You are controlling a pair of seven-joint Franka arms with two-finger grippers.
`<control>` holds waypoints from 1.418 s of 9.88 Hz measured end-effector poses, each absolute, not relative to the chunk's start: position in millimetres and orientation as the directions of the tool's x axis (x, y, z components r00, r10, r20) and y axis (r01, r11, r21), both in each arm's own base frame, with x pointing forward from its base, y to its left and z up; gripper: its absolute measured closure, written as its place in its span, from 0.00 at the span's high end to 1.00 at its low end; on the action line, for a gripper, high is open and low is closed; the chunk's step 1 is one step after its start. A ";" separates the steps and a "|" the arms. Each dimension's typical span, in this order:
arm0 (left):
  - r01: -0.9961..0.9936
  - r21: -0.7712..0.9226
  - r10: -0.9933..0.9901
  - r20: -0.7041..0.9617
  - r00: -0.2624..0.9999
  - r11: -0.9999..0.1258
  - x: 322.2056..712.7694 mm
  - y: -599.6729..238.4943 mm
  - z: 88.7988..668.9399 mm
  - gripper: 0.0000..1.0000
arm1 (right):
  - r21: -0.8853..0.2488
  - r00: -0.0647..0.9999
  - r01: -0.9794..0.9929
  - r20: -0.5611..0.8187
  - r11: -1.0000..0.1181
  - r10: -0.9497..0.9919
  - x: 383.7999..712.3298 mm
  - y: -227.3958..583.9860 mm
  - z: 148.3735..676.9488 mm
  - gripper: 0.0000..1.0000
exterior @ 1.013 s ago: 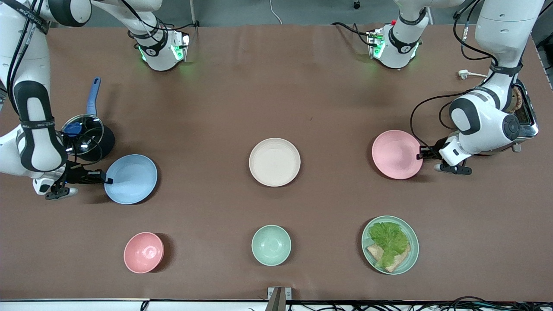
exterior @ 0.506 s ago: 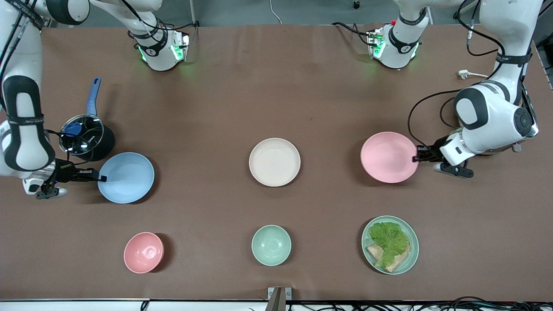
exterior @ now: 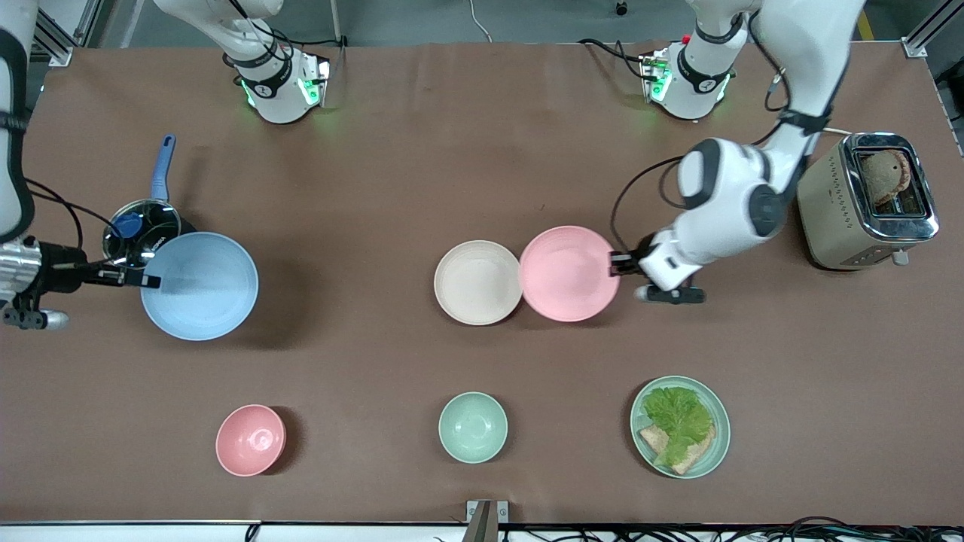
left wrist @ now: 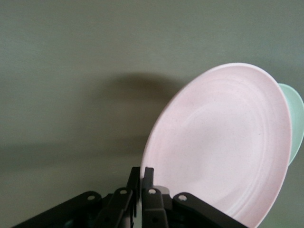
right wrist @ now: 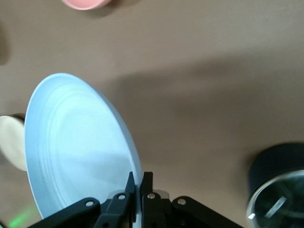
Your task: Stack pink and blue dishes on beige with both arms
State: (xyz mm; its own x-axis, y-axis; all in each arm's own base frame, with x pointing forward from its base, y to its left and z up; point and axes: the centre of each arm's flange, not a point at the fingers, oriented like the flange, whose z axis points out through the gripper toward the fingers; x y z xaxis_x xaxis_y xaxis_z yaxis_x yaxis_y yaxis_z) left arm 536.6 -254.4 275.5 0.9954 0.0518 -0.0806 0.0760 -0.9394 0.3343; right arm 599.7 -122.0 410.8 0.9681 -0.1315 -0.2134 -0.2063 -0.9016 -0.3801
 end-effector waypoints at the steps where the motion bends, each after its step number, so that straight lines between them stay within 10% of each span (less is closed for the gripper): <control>1: 0.112 0.317 0.091 -0.080 0.993 -0.942 531.0 -286.9 263.6 0.05 | -0.379 0.962 -0.231 -0.229 -0.896 -0.151 595.3 -97.6 430.5 0.06; 8: 0.219 0.182 0.223 -0.003 0.975 -0.958 486.5 -404.5 246.4 0.15 | -0.230 0.922 -0.341 -0.269 -0.911 -0.278 551.2 162.9 416.1 0.06; 14: 0.086 0.006 0.086 0.098 0.991 -0.996 510.7 -370.6 313.3 0.99 | -0.268 0.915 -0.396 -0.194 -0.878 -0.353 518.5 252.5 313.3 0.06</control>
State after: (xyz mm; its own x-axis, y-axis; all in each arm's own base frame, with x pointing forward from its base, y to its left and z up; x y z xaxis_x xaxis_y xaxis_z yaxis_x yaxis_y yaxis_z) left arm 510.7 -370.6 313.3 0.9914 0.0857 0.0984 0.0855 -0.9963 0.0058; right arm 518.5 252.5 313.3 0.9151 -0.3534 -0.1942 -0.3960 -0.8783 -0.2677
